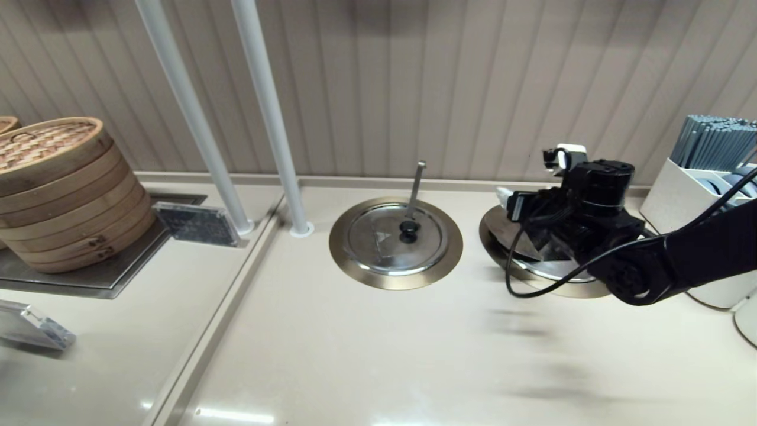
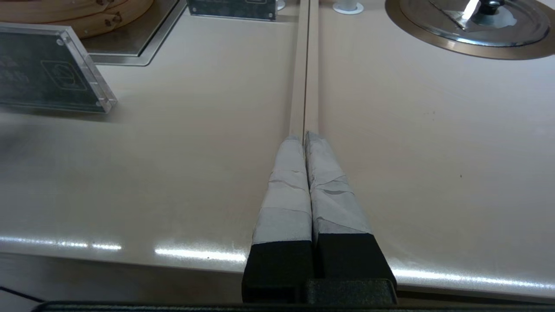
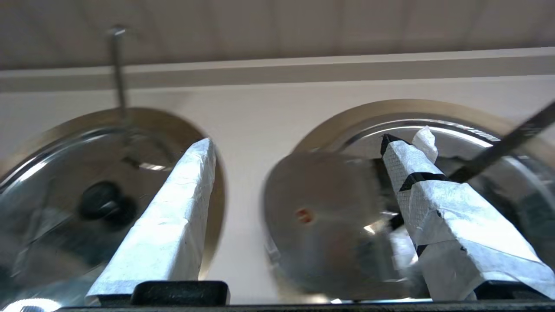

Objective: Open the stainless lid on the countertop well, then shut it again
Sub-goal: Stir with a spoon

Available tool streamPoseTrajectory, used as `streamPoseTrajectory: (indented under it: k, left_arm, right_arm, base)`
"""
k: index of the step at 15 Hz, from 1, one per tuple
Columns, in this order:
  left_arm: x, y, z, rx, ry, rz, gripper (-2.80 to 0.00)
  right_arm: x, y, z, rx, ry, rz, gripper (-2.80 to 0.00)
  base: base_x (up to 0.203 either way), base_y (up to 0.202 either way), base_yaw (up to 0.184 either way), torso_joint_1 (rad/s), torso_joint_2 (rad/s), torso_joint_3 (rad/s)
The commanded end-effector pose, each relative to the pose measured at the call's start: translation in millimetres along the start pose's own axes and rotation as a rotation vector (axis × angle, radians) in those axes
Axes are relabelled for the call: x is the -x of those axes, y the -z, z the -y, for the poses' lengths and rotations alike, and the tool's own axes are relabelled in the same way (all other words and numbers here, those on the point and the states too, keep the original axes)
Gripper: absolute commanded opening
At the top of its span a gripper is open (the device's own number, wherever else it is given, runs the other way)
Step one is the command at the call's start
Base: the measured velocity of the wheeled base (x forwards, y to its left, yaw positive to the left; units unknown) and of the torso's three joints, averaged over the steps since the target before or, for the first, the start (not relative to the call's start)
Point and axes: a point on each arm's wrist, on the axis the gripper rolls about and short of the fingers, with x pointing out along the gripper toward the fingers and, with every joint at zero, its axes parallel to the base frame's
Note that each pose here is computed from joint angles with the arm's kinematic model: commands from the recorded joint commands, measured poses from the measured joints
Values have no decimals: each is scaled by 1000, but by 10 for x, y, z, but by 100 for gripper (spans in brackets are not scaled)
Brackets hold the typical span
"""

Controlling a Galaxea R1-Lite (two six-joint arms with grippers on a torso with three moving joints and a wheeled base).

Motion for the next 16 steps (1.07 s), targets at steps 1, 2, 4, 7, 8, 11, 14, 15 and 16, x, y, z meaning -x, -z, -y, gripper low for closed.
streamPoseTrajectory:
  k: [1,2,4,7,8,11,14,15,16]
  left_arm:
    - [0,1,0,0,0,0,-280]
    - [0,0,0,0,0,0,-280]
    - [0,-1,0,0,0,1,-280]
    - [1,-2,0,0,0,0,-280]
    - [0,2,0,0,0,-1,-280]
    - [0,0,0,0,0,0,-280]
    - [0,-1,0,0,0,0,-280]
    - [0,0,0,0,0,0,-280]
    - [0,2,0,0,0,-1,-280]
  right_arm:
    - [-215,-158,588,-15,148,6,0]
    - [-303,-163,802,-18,184,-26,0]
    - [-479,-57,1056,-25,218,-83,0]
    - [-619,227,1199,-37,232,-189,0]
    - [-647,291,1204,-53,211,-206,0]
    - [-798,315,1222,-58,206,-194,0]
    - [-967,390,1288,-61,217,-205,0]
    - [-1032,412,1303,-62,218,-198,0]
    - [-1099,431,1318,-63,219,-189,0]
  base:
    - [0,0,0,0,0,0]
    - [0,0,0,0,0,0]
    - [0,0,0,0,0,0]
    - [0,0,0,0,0,0]
    - [0,0,0,0,0,0]
    - [0,0,0,0,0,0]
    - [0,0,0,0,0,0]
    - [0,0,0,0,0,0]
    - [0,0,0,0,0,0]
